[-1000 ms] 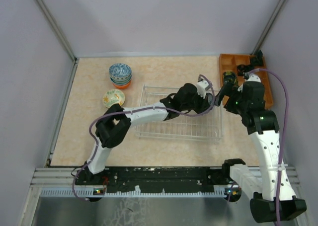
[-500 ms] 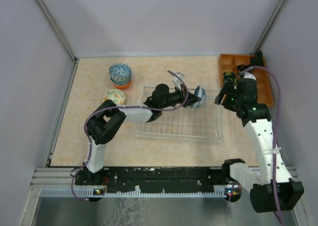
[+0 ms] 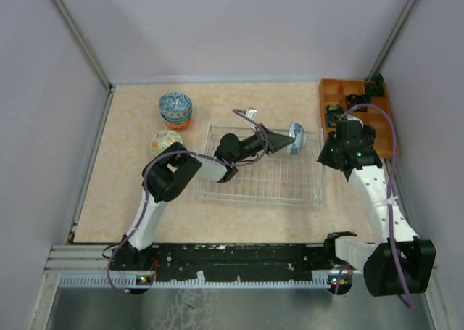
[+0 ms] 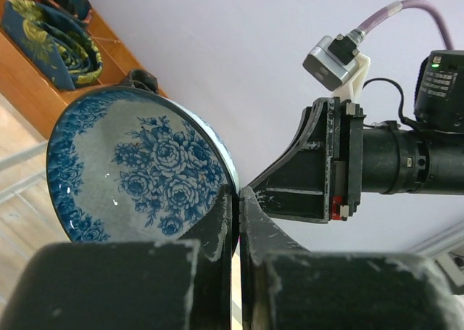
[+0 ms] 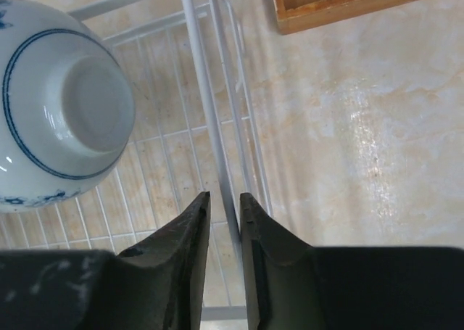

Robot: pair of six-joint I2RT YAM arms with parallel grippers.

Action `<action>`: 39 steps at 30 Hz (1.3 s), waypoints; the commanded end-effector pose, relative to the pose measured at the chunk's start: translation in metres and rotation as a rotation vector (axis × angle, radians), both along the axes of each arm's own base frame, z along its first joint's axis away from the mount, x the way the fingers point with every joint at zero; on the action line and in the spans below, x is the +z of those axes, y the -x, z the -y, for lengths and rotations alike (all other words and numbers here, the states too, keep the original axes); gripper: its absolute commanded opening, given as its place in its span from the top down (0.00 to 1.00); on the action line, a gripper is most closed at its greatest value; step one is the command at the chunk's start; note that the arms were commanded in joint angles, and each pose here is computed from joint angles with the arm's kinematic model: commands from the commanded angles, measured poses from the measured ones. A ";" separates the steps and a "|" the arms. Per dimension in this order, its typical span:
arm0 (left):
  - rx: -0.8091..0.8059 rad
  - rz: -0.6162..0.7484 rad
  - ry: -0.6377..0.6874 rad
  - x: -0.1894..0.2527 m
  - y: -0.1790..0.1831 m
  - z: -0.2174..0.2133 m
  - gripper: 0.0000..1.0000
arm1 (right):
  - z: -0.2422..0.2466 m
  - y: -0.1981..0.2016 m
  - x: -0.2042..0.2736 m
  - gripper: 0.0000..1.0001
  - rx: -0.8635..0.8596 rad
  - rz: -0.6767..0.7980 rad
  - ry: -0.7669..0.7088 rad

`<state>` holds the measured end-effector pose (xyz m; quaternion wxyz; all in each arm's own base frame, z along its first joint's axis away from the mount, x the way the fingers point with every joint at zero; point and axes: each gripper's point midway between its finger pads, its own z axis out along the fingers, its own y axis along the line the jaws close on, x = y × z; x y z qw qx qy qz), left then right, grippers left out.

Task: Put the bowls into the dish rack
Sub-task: Adjust the bowl in the dish rack.

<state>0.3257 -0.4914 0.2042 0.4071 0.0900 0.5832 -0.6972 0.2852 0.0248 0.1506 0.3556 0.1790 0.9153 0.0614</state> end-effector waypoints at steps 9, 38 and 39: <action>0.055 -0.045 0.278 0.017 0.008 0.005 1.00 | -0.002 -0.010 0.002 0.96 0.010 0.056 -0.019; 0.156 -0.302 0.086 -0.077 0.007 -0.001 0.94 | -0.009 -0.006 0.008 0.97 0.036 0.084 -0.052; 0.151 -0.309 0.065 -0.081 0.008 0.000 0.91 | -0.009 -0.006 0.008 0.97 0.037 0.086 -0.053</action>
